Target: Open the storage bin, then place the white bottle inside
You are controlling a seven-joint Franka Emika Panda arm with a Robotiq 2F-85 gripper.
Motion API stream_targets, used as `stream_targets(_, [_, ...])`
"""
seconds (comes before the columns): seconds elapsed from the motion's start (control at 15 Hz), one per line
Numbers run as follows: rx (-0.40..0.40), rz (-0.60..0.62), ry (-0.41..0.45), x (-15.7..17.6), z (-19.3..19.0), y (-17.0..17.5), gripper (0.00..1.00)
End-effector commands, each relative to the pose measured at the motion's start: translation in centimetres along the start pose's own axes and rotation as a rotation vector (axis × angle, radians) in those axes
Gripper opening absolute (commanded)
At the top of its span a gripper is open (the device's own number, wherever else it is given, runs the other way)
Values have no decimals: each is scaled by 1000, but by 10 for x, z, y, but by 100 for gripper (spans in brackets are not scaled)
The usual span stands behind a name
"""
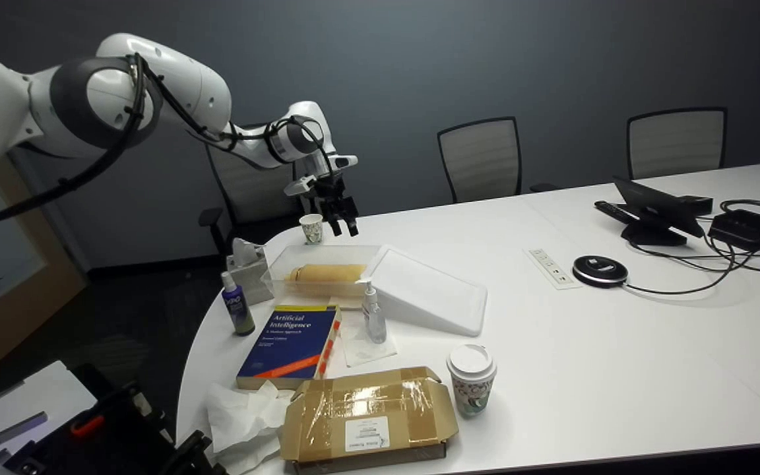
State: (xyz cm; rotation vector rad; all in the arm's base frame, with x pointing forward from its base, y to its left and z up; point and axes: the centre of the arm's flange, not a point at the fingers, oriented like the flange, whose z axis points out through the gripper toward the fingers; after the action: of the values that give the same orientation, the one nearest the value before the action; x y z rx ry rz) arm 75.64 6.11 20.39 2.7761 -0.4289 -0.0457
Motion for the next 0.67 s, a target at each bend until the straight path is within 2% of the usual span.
stream_targets(0.0, [29,189,-59,-36,-7,61,100])
stream_targets(0.33, [85,436,-171,-57,39,104,100])
stream_targets(0.6, [164,634,-199,-83,66,128,100])
